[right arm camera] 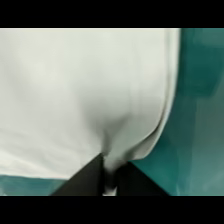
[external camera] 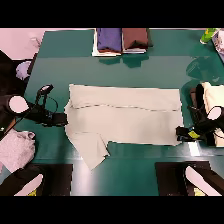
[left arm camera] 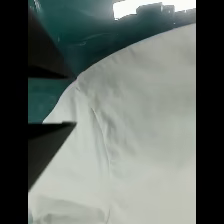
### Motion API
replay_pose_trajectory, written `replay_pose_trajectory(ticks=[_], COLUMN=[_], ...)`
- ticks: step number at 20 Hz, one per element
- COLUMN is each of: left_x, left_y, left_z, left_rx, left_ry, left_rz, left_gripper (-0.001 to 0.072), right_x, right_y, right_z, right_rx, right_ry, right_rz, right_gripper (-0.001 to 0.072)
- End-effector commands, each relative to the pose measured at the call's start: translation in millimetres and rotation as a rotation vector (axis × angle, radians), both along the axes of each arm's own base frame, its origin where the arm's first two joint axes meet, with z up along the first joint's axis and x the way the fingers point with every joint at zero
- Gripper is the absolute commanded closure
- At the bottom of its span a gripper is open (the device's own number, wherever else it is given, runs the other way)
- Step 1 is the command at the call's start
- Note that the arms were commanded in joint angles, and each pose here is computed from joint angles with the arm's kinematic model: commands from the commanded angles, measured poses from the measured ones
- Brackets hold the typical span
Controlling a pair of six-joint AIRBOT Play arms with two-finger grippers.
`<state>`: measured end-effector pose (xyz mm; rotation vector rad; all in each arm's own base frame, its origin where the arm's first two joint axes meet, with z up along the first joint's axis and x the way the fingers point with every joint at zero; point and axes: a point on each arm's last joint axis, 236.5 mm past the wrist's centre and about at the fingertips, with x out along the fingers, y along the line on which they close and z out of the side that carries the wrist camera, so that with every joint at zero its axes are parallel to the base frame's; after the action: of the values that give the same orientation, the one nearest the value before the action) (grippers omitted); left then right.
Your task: Fold the shirts.
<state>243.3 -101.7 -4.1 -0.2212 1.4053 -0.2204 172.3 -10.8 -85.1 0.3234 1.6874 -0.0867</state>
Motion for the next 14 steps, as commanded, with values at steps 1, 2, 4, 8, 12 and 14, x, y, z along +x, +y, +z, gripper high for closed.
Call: replay_pose_trajectory(ticks=[1, 2, 4, 8, 12, 14], left_x=[-16.5, -23.5, -43.7, -78.6, -81.8, -74.8], left_y=[1.6, 2.4, -4.9, -20.4, -32.4, -32.7], left_z=[-9.2, -16.7, -33.4, -63.9, -81.8, -85.7], left_rx=[0.008, 0.011, -0.026, -0.106, -0.174, -0.180], left_ry=[0.064, 0.090, 0.164, 0.281, 0.277, 0.245], left_rz=[-0.013, -0.012, -0.004, 0.036, 0.099, 0.122], left_gripper=[0.0485, 0.0480, 0.0325, 0.0325, 0.0325, 0.0325], right_x=[5.7, 7.0, 8.8, 11.0, 10.9, 10.9], right_y=[3.9, 4.3, 3.7, 3.3, 3.6, 3.6], right_z=[10.2, 12.5, 17.2, 22.6, 22.1, 22.2], right_rx=[-0.019, -0.020, -0.026, -0.033, -0.031, -0.031], right_ry=[-0.046, -0.060, -0.085, -0.116, -0.114, -0.113], right_rz=[0.037, 0.036, 0.036, 0.036, 0.036, 0.036], right_gripper=[0.0695, 0.0694, 0.0694, 0.0694, 0.0694, 0.0695])
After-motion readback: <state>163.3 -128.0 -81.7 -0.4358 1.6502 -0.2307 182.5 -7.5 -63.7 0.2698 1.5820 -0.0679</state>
